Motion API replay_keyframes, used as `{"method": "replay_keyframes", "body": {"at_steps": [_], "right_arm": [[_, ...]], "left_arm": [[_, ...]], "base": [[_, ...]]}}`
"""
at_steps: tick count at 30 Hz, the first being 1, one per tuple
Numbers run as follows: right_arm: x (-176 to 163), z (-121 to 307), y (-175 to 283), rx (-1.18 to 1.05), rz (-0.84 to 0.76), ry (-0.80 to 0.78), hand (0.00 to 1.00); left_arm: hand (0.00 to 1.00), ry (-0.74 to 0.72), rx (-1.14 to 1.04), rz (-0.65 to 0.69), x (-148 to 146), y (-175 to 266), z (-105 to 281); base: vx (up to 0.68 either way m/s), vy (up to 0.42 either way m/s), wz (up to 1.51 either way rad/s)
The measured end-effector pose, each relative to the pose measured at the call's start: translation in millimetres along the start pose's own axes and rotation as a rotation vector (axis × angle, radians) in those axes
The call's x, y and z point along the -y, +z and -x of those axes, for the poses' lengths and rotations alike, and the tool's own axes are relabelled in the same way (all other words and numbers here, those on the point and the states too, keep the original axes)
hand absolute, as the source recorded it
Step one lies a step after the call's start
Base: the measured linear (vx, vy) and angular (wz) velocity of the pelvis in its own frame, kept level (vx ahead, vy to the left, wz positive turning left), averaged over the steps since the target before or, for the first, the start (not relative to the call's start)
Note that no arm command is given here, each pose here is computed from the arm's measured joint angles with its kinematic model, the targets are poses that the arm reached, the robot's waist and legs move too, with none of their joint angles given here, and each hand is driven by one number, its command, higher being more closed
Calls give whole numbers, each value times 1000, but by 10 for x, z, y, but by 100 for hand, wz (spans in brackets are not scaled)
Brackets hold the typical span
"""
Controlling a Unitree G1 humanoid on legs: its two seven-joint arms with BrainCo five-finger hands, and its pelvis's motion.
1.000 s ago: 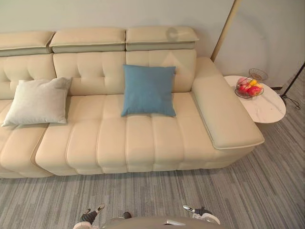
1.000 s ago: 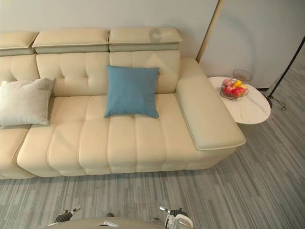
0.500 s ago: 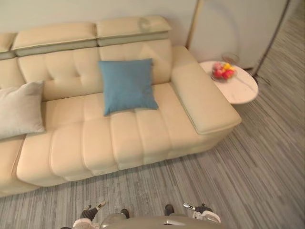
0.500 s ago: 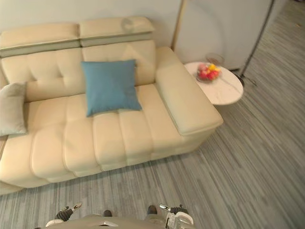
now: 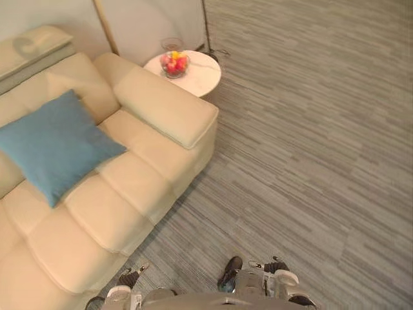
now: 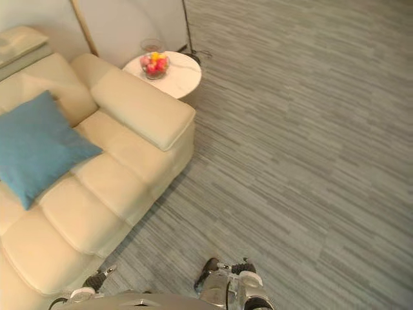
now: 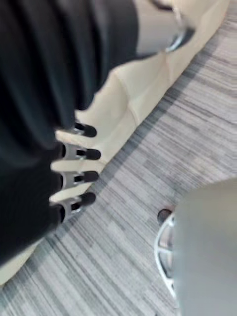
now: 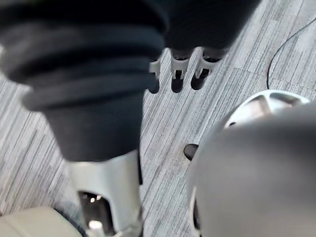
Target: Pick up cushions and gather them together orderly.
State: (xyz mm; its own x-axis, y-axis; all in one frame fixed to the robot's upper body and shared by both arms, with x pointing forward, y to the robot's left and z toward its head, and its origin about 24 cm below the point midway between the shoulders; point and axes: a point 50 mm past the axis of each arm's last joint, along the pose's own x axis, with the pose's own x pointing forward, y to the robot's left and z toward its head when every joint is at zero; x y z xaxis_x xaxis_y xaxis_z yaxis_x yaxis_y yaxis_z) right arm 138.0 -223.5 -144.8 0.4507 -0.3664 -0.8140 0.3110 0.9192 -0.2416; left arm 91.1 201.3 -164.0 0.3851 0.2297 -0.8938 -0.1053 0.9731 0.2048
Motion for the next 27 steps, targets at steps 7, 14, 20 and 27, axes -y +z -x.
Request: {"method": "replay_keyframes", "body": {"at_steps": [7, 14, 20, 27], "right_arm": [[41, 6, -59, -16, -5, -15, 0], [200, 9, -214, -74, 11, -57, 0], [212, 70, -419, -123, -25, -70, 0], [166, 103, -524, -157, -33, -58, 0]], "left_arm": [[0, -4, 25, -7, 9, 97, -16], [0, -10, 55, 24, 50, 163, -12], [0, 17, 37, 60, -37, 106, -13], [0, 23, 19, 43, -83, 76, -20]], "base": [[96, -128, -78], [120, 88, -93], [148, 262, -118], [188, 182, -62]]}}
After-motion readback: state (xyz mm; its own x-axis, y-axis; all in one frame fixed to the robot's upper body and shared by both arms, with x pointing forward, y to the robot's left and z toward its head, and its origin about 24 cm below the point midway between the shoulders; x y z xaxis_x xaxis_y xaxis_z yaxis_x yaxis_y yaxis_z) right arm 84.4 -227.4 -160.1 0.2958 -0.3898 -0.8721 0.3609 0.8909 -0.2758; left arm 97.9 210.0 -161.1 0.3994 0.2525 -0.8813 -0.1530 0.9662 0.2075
